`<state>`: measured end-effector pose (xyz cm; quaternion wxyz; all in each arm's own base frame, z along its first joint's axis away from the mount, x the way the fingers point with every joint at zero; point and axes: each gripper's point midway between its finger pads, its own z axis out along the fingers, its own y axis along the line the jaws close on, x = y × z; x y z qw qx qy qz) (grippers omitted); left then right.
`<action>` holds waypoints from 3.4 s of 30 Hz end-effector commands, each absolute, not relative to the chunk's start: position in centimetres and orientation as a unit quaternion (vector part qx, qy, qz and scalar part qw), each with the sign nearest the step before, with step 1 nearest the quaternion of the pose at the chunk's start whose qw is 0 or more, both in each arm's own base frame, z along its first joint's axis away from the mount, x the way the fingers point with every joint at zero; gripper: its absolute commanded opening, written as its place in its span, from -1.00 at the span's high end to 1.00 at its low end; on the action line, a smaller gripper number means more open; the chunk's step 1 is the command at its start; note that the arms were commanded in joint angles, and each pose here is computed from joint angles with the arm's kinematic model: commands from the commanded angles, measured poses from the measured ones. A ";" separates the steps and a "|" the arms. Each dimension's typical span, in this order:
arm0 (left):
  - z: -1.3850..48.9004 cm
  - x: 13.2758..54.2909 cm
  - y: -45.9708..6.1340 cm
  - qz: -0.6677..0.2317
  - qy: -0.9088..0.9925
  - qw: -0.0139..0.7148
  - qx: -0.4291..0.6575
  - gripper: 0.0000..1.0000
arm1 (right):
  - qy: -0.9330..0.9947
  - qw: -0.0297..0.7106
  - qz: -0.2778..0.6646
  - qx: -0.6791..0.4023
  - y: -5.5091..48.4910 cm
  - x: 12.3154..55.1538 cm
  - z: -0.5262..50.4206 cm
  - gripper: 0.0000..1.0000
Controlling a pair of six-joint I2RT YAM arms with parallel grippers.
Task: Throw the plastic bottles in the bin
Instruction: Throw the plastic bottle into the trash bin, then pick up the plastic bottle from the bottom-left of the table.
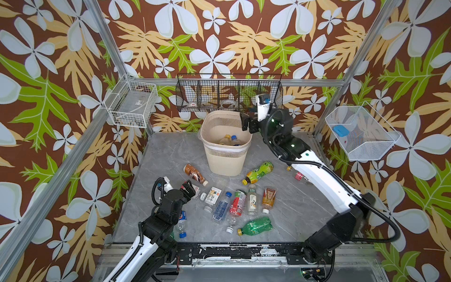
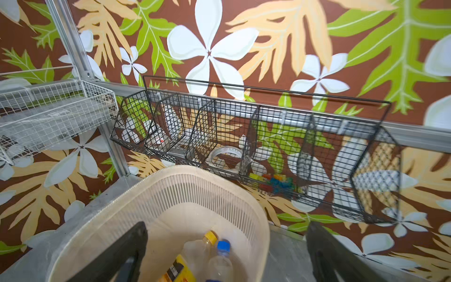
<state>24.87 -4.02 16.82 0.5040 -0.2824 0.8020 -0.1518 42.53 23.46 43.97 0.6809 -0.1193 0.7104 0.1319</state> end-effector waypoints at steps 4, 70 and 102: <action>16.3 24.8 -4.9 -0.170 0.813 0.482 -0.278 -1.00 | 0.742 0.652 0.157 -0.019 16.7 36.2 35.9 -0.99; 5.3 16.4 -4.2 -0.022 0.929 0.172 -0.326 -0.48 | 0.791 0.571 0.220 0.004 14.6 33.9 28.2 -0.99; 11.9 19.1 -6.4 -0.183 0.878 0.297 -0.329 0.10 | 0.793 0.573 0.207 0.012 13.7 33.4 28.6 -0.99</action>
